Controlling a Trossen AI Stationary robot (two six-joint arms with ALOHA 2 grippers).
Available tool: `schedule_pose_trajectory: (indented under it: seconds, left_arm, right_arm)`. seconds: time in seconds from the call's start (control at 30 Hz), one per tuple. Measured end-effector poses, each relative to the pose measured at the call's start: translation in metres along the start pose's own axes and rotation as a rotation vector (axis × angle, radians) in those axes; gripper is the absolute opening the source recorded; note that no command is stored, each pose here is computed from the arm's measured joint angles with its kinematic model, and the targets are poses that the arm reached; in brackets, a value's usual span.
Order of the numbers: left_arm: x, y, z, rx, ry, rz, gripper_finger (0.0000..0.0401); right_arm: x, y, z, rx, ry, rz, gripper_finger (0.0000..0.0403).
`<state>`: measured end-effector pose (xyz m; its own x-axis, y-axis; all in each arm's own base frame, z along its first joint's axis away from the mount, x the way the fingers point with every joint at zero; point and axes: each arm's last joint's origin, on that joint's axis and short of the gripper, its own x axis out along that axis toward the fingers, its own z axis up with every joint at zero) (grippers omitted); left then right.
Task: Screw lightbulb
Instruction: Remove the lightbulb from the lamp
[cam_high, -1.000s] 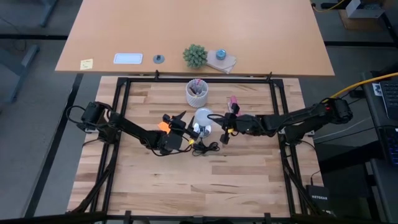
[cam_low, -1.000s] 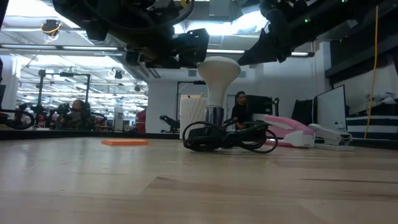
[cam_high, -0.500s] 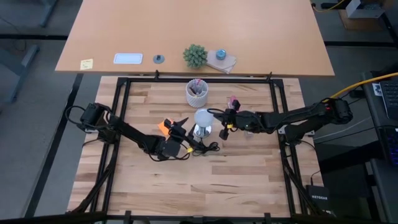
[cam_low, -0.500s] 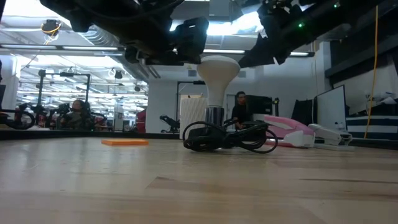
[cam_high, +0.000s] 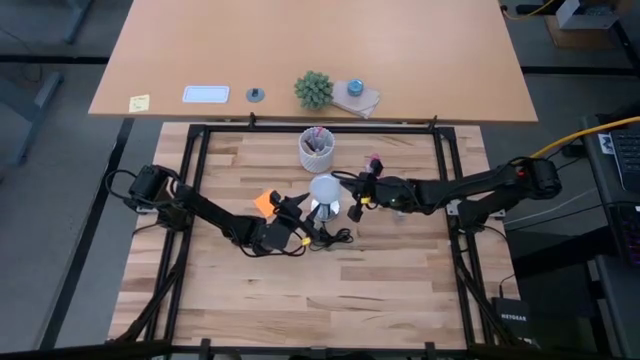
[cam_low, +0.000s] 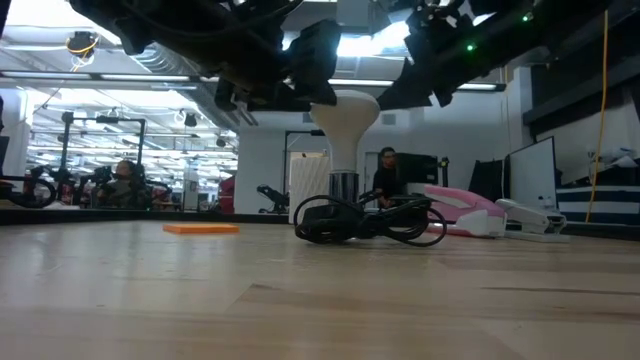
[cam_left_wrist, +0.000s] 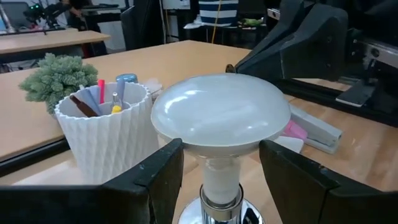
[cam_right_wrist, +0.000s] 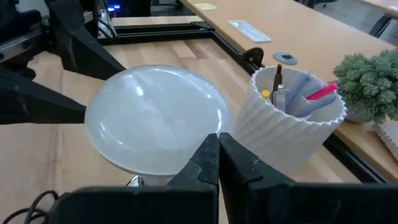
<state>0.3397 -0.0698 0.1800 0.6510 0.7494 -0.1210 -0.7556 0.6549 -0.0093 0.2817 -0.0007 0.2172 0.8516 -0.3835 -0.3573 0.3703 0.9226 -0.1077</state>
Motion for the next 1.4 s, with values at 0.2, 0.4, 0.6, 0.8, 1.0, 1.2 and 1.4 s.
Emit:
schedule_pose_trajectory:
  seconds: [0.2,0.4,0.6,0.8,1.0,1.2,1.4]
  left_arm:
    - [0.002,0.001,0.000,-0.014,0.001,0.005,0.0205]
    - [0.002,0.001,0.000,-0.015,0.001,0.002,0.0205]
    - [0.003,0.001,0.001,0.004,0.001,0.000,0.0205]
    - [-0.007,-0.002,-0.001,0.038,-0.017,0.043,0.0205]
    - [-0.016,-0.004,-0.001,0.058,-0.043,0.117,0.0205]
    - [-0.017,-0.004,-0.001,0.058,-0.048,0.133,0.0205]
    - [-0.021,-0.006,-0.001,0.065,-0.047,0.120,0.0205]
  right_arm:
    - [0.003,0.001,-0.001,-0.013,-0.006,-0.011,0.0003]
    - [0.004,0.001,-0.002,-0.015,-0.002,-0.020,0.0003]
    - [0.003,0.001,-0.003,-0.018,0.000,-0.050,0.0003]
    - [0.002,0.002,-0.002,-0.016,-0.004,-0.032,0.0003]
    - [0.000,0.003,-0.003,-0.026,0.018,0.025,0.0003]
    - [-0.001,0.003,-0.001,-0.019,0.005,0.049,0.0003]
    - [-0.002,0.003,-0.001,-0.016,0.000,0.041,0.0003]
